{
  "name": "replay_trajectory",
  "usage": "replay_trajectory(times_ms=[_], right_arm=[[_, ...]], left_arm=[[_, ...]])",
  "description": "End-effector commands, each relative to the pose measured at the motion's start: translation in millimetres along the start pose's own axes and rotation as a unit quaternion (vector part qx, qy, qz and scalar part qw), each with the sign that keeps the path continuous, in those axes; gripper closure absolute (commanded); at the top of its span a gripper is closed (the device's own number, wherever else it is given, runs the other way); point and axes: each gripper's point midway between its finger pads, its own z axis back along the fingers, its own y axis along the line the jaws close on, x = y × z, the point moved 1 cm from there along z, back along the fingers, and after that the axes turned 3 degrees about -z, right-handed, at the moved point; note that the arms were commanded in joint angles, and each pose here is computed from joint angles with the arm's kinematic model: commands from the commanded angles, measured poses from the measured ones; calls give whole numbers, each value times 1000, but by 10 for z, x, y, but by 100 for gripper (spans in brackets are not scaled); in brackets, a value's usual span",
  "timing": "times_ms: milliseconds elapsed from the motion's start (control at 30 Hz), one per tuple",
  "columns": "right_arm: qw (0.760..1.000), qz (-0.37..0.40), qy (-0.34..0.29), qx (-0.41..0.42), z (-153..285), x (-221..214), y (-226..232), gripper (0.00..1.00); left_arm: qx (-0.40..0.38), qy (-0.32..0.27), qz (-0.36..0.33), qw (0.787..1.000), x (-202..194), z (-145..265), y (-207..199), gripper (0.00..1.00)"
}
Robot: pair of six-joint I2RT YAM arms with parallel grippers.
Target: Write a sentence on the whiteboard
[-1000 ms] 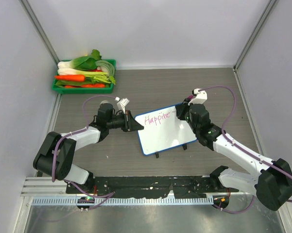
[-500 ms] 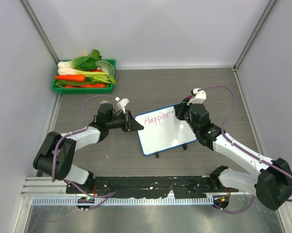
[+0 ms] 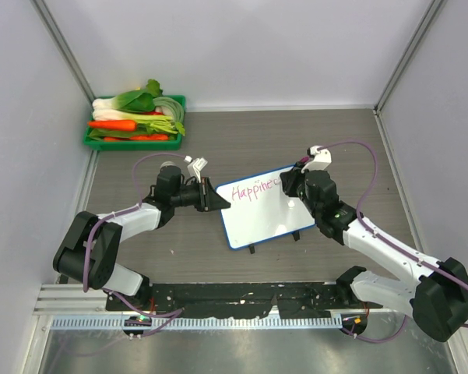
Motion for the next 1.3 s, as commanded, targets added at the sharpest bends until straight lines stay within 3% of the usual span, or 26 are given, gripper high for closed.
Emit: replay_trajectory(times_ms=[0, 600, 1067, 1267], right_arm=[[1000, 4, -10, -10, 29, 54, -53, 98], [999, -9, 6, 35, 49, 0, 108, 98], [996, -37, -76, 31, 220, 511, 115, 99], [997, -28, -74, 2, 76, 604, 7, 99]], left_arm=[[54, -3, -26, 998, -11, -16, 235, 100], [53, -2, -25, 998, -14, -18, 232, 100], [53, -2, -26, 998, -14, -16, 230, 100], [54, -2, -26, 998, -21, -11, 232, 100]])
